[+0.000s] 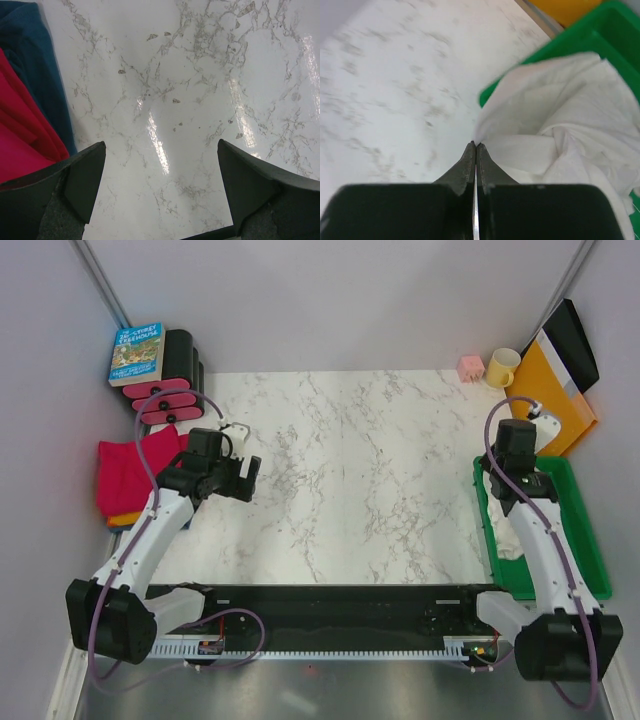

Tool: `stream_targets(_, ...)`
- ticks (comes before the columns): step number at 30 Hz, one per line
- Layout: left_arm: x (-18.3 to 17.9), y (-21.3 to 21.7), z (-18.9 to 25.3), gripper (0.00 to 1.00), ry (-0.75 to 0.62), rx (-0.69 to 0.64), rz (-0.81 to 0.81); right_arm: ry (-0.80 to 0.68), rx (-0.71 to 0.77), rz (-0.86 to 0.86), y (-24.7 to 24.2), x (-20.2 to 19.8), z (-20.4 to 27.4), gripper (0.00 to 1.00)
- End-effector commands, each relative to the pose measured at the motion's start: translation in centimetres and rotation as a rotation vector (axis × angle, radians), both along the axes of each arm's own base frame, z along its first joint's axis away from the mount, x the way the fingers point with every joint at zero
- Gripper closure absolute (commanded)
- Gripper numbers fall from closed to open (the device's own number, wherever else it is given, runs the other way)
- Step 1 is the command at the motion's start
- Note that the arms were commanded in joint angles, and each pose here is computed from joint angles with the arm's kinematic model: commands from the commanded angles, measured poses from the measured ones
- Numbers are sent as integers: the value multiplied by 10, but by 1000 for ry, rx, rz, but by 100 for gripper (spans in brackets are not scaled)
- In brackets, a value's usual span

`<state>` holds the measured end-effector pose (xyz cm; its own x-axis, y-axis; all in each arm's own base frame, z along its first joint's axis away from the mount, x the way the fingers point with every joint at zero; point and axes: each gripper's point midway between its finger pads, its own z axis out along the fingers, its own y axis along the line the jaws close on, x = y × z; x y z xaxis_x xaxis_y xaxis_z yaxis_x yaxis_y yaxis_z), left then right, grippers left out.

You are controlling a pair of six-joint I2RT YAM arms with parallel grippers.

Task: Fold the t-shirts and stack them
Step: Grab crumpled tshirt from bin with the right arm, then move the tshirt to the center of the board

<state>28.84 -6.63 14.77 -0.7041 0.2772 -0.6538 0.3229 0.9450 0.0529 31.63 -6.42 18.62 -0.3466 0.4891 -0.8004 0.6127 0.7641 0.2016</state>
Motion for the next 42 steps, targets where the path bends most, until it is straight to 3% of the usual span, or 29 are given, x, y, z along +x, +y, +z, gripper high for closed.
stream_targets(1, 5, 0, 16, 0, -70, -12, -8, -329, 30, 152, 39, 11, 122, 100)
stream_targets(9, 3, -2, 27, 0, -97, -32, -12, -584, 204, 723, 162, -10, 233, 100)
stream_targets(13, 1, -6, 28, 0, -97, -52, -23, -569, 320, 927, 217, -20, 240, 100)
stream_targets(16, -1, -9, 27, 0, -93, -67, -40, -485, 398, 1125, 283, -32, 216, 100)
stream_targets(17, -2, -10, 27, 0, -92, -71, -44, -356, 366, 1210, 322, -38, 181, 100)
stream_targets(19, -3, -9, 25, 0, -92, -67, -42, -290, 270, 1268, 362, -49, 171, 100)
stream_targets(20, -3, -8, 26, 0, -95, -62, -39, -142, 202, 1333, 401, -67, 130, 100)
stream_targets(21, -3, -7, 27, 0, -100, -58, -33, -188, 104, 1219, 402, -48, 149, 100)
stream_targets(23, -4, -7, 30, 0, -111, -60, -35, -112, 5, 1205, 434, -50, 121, 100)
stream_targets(24, -3, -7, 32, 0, -116, -63, -36, -162, -37, 1115, 436, -36, 135, 100)
stream_targets(28, -4, -4, 38, 0, -138, -58, -20, -111, -112, 990, 454, -5, 97, 100)
stream_targets(35, -9, -2, 46, 0, -173, -67, -15, -48, -119, 932, 465, 21, 54, 100)
stream_targets(42, -14, -11, 35, 0, -139, -95, -62, 14, -97, 800, 430, 55, 15, 100)
